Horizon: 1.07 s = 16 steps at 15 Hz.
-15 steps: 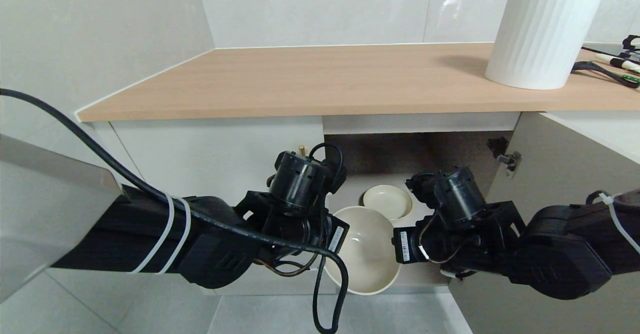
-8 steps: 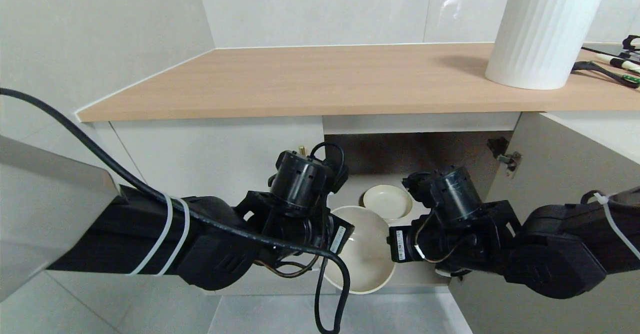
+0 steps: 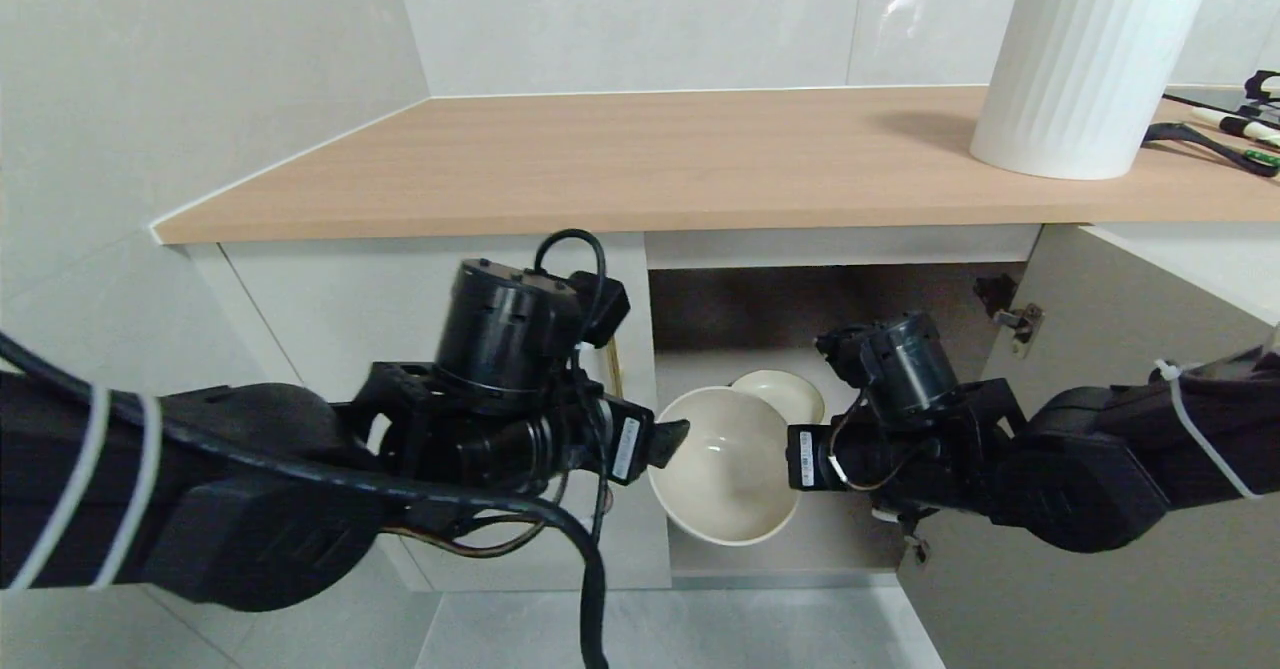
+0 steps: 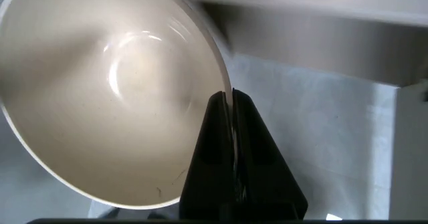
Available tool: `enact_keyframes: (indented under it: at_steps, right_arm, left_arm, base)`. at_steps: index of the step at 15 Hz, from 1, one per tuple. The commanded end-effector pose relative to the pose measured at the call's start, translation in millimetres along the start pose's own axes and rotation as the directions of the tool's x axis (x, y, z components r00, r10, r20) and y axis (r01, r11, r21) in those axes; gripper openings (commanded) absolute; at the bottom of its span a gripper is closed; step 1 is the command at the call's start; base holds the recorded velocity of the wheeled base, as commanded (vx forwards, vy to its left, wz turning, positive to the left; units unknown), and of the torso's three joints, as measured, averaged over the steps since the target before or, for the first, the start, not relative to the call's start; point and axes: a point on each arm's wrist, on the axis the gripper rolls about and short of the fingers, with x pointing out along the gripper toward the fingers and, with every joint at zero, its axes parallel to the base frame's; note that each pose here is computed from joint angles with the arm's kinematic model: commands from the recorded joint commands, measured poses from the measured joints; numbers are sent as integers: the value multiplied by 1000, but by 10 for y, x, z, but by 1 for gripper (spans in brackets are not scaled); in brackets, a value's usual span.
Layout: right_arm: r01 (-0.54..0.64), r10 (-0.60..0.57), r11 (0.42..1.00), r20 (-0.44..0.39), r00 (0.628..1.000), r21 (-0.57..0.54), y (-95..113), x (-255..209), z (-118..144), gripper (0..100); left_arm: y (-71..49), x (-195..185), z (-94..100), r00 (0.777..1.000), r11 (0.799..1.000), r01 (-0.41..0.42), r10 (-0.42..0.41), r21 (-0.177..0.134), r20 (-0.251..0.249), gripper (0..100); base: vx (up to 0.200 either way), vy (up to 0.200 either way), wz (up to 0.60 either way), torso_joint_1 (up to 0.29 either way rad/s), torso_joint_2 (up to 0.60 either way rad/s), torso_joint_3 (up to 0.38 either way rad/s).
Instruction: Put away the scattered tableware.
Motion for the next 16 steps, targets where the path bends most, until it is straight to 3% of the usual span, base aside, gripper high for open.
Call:
enact_keyframes:
  at_steps: [1, 4, 8, 12, 16]
  right_arm:
    - [92, -94, 992, 17, 995, 84, -145, 372, 94, 0]
    - [208, -221, 965, 69, 973, 157, -373, 796, 256, 0]
    - [244, -277, 940, 116, 954, 237, -674, 1110, 477, 0]
    - [294, -342, 914, 141, 929, 280, -803, 1350, 509, 0]
    - [299, -346, 912, 134, 929, 279, -820, 1443, 470, 0]
  left_arm:
    - [293, -412, 168, 989, 997, -40, 49, -67, 139, 100]
    - [352, -478, 201, 986, 996, -30, 42, -79, 159, 100]
    - [391, -469, 201, 986, 995, -42, 55, -86, 157, 100]
    - [399, -458, 197, 986, 995, -45, 58, -87, 154, 100]
    - [399, -458, 197, 986, 995, -45, 58, -87, 154, 100]
  base:
    - [0, 0, 0, 0, 0, 0]
    - [0, 0, 0, 0, 0, 0]
    - [0, 0, 0, 0, 0, 0]
    - [0, 0, 0, 0, 0, 0]
    - [0, 0, 0, 0, 0, 0]
